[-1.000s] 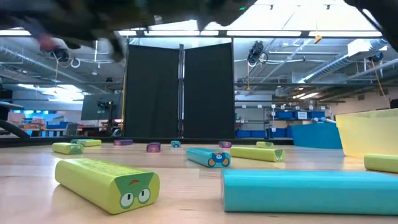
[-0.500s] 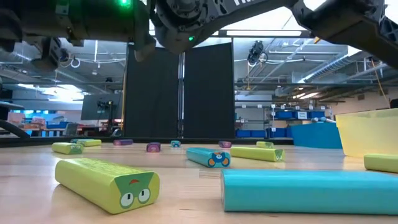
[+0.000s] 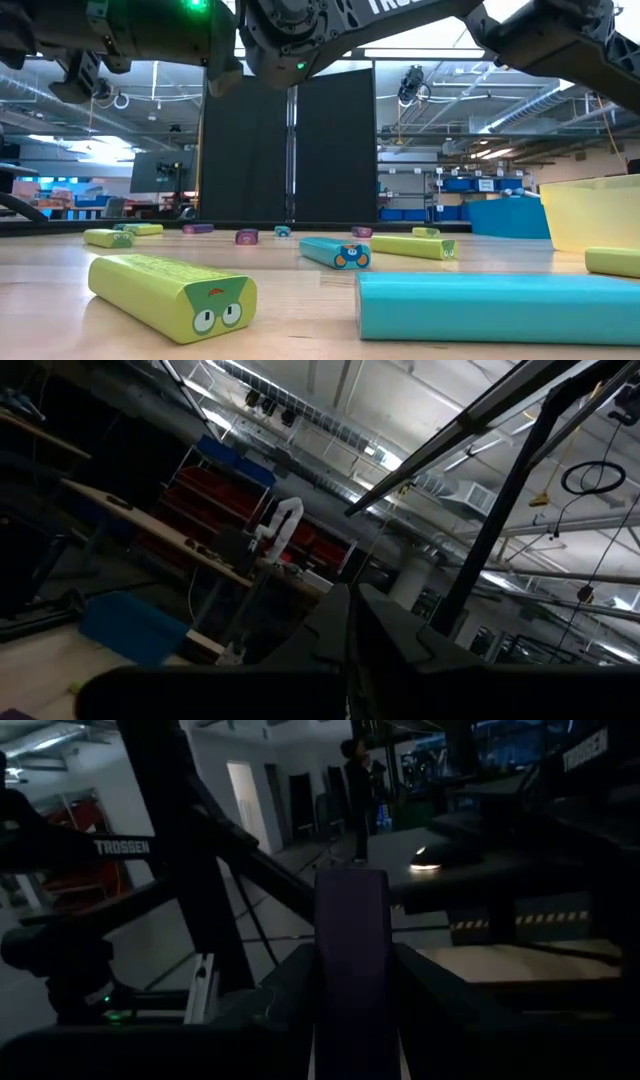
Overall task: Sort blocks
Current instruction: Put the violet block into the transparent bin
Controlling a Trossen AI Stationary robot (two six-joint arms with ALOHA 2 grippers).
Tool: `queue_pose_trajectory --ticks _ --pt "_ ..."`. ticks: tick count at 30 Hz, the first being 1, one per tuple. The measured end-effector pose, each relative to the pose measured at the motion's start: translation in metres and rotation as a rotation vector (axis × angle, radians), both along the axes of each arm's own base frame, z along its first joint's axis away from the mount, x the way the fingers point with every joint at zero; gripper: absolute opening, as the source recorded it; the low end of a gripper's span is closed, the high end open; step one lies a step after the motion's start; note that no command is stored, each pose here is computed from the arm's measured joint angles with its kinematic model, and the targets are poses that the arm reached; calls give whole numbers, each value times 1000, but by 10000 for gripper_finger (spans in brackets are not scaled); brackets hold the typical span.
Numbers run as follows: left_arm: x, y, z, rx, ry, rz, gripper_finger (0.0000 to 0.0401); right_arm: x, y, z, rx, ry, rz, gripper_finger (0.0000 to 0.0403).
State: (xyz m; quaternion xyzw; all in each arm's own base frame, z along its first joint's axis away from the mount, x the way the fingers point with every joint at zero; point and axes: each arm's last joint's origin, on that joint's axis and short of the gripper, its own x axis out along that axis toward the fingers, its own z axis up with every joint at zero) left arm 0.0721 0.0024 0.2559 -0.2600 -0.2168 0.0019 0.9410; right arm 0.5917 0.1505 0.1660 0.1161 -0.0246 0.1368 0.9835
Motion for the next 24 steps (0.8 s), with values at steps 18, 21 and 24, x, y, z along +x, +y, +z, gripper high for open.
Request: queue_pose_trajectory --ticks 18,21,24 --pt "5 -6 -12 200 135 -141 31 -12 -13 42 -282 149 -102 115" --pt "5 -6 -14 201 151 -143 31 -18 -18 35 -296 206 -119 115" --pt "5 -6 -15 202 170 -148 31 -30 -23 22 -320 274 -177 115"
